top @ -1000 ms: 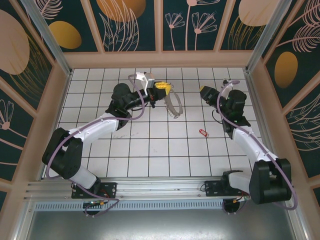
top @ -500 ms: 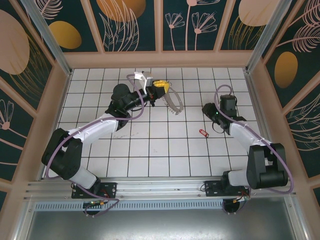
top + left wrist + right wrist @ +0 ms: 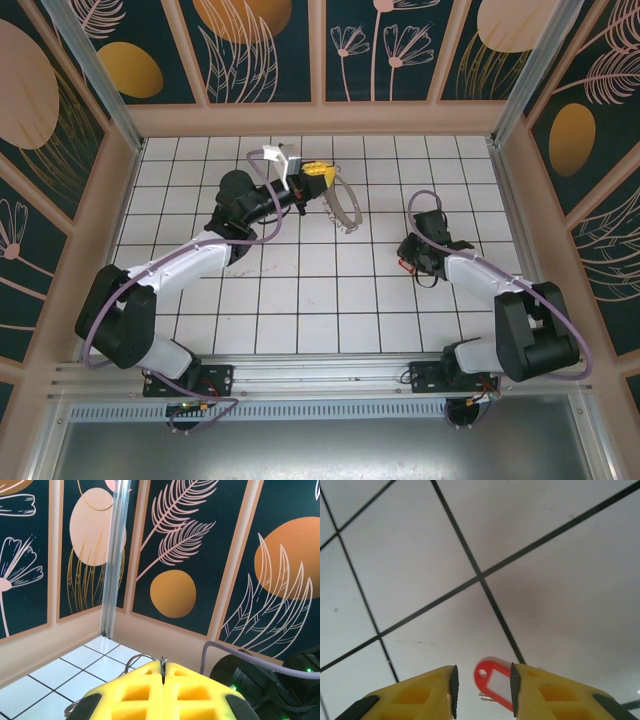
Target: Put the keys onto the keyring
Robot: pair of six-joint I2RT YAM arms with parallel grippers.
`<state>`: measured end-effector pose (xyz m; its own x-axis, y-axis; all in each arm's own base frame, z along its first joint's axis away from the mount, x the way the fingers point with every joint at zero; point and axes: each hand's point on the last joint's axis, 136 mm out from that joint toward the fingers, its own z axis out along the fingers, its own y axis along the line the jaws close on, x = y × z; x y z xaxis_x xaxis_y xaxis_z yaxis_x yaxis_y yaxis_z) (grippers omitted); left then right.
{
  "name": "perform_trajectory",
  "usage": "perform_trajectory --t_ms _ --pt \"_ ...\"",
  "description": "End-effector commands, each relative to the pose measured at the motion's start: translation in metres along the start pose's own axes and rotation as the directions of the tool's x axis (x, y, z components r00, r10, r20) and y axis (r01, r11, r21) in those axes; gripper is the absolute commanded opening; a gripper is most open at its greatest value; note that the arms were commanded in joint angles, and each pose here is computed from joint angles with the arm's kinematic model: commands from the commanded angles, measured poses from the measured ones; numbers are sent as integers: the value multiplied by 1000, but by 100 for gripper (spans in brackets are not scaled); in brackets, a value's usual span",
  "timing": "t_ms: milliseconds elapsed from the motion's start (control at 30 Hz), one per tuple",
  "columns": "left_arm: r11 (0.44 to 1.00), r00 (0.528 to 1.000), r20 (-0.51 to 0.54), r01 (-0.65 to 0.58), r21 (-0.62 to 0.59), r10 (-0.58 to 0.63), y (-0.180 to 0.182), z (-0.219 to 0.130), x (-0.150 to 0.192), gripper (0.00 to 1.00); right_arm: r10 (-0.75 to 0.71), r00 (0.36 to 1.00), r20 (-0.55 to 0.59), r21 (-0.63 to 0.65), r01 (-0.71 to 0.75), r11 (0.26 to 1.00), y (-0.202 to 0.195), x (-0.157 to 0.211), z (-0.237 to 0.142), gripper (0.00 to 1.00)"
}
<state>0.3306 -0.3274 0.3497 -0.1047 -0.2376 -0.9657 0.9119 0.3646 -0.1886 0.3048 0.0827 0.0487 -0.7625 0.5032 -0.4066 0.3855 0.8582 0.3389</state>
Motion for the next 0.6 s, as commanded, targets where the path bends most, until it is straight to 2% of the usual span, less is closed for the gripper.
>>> perform_trajectory --t_ms 0,567 --pt "1000 999 39 -22 16 21 -10 -5 -14 0 -7 1000 -4 127 7 992 -25 11 2 35" --pt "998 999 34 -35 49 34 -15 -5 -13 0 -5 999 -35 189 11 982 -38 34 6 29"
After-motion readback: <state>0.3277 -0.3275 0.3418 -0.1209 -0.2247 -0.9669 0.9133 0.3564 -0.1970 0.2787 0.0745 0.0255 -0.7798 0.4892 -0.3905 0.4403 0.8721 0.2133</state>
